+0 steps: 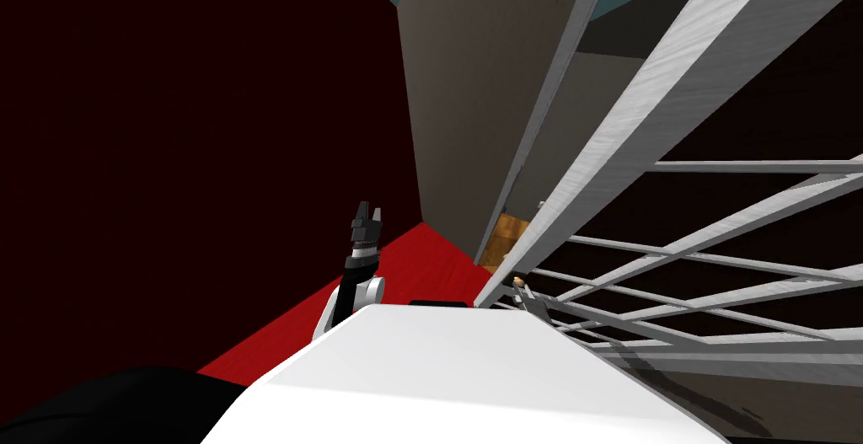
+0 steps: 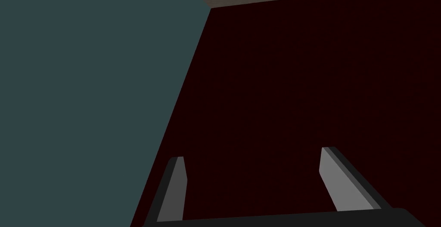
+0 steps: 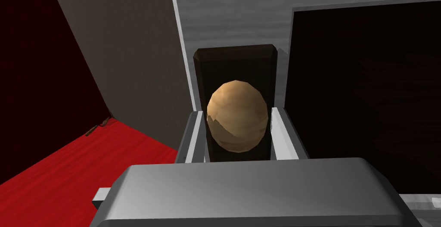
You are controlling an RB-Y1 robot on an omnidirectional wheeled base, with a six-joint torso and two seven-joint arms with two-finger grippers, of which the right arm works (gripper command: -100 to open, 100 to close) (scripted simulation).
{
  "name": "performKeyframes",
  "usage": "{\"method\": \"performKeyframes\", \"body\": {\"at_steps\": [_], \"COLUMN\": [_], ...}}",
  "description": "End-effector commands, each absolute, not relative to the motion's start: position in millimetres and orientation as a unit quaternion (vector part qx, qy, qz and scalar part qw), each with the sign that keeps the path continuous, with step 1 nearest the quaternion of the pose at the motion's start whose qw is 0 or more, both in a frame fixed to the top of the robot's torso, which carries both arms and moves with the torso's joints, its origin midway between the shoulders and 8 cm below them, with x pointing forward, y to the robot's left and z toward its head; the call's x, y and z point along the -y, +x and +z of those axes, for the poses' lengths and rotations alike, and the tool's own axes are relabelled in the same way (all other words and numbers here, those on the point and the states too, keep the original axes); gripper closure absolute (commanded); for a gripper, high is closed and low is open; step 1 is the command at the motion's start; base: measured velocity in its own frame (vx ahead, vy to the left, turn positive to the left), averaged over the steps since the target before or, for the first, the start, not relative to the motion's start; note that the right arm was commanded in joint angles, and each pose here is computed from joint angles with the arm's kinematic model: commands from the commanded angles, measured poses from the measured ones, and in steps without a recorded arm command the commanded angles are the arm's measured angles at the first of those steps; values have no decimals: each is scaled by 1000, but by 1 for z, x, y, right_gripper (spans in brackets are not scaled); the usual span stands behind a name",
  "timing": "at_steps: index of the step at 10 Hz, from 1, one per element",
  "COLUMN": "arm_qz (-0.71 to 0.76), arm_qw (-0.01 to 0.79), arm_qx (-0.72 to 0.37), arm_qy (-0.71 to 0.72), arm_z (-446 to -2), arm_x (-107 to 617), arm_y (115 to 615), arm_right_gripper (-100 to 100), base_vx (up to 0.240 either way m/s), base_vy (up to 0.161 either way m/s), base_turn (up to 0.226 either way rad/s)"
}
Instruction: Pull the door open
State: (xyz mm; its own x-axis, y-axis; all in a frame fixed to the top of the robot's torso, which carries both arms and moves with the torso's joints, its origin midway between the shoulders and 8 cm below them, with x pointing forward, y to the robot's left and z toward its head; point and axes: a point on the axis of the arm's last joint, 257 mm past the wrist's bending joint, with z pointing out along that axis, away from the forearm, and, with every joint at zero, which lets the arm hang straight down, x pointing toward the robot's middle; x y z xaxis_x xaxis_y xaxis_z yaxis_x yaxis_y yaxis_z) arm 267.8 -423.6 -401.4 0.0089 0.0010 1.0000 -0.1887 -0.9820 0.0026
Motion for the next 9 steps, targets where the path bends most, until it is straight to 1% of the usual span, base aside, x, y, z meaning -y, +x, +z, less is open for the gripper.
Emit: {"method": "performKeyframes", "body": {"at_steps": [1, 3, 8, 9], "arm_qz": [702, 704, 706, 706], "arm_qw": [61, 53, 32, 34], "arm_qx": [60, 52, 32, 34], "arm_qy": [707, 707, 706, 706], "arm_z": [-401, -401, -400, -400], "arm_x": [420, 417, 407, 407], "arm_y": [266, 263, 255, 257], "arm_right_gripper": [100, 100, 100, 100], "base_vx": [-176, -239, -200, -103], "base_vy": [-21, -47, -35, -3], "base_turn": [98, 140, 96, 20]}}
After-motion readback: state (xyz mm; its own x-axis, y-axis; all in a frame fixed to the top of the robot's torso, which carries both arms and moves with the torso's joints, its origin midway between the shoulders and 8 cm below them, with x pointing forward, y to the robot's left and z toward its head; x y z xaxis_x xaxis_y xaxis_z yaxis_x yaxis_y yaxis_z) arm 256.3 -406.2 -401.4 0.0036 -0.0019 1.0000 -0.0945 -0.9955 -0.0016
